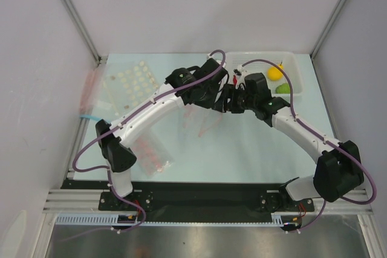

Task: Place the food in the zip-top bag and seal the zipper
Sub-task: Open the zipper of the food storage bag.

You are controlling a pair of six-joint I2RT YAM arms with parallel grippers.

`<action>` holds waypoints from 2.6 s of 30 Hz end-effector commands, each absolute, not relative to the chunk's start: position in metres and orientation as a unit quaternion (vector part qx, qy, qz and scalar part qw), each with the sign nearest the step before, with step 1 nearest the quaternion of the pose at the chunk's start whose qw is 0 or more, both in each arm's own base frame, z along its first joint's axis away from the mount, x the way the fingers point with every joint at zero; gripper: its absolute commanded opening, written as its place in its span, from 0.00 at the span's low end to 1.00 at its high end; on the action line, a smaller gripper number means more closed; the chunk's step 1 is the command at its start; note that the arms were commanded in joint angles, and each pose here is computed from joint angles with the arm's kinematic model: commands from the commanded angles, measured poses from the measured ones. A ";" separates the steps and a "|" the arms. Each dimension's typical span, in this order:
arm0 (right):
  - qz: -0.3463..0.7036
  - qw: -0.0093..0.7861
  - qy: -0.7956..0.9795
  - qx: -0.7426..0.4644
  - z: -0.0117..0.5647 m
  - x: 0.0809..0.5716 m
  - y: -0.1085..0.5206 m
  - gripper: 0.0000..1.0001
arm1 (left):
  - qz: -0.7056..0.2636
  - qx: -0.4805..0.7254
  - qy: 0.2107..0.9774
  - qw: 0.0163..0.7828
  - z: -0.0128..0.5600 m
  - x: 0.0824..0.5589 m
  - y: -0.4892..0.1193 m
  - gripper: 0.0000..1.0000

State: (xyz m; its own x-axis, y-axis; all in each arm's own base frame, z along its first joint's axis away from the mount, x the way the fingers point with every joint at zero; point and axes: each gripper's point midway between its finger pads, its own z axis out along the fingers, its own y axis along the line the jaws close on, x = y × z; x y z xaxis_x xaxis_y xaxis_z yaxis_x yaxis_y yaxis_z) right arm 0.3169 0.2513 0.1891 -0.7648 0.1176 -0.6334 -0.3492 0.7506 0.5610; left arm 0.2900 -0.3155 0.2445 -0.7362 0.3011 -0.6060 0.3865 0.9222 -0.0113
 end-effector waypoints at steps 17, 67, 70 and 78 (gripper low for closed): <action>0.296 0.357 0.886 -0.011 0.184 0.342 0.238 0.43 | -0.131 0.175 0.923 0.316 0.258 0.300 -0.335 0.00; 0.365 0.323 0.869 -0.084 0.183 0.352 0.287 0.71 | -0.027 0.152 0.941 0.302 0.239 0.310 -0.290 0.00; 0.363 0.324 0.870 -0.084 0.183 0.349 0.284 0.74 | -0.037 0.150 0.946 0.286 0.223 0.310 -0.296 0.00; 0.353 0.329 0.874 -0.064 0.186 0.346 0.262 0.74 | -0.058 0.142 0.949 0.276 0.208 0.323 -0.305 0.00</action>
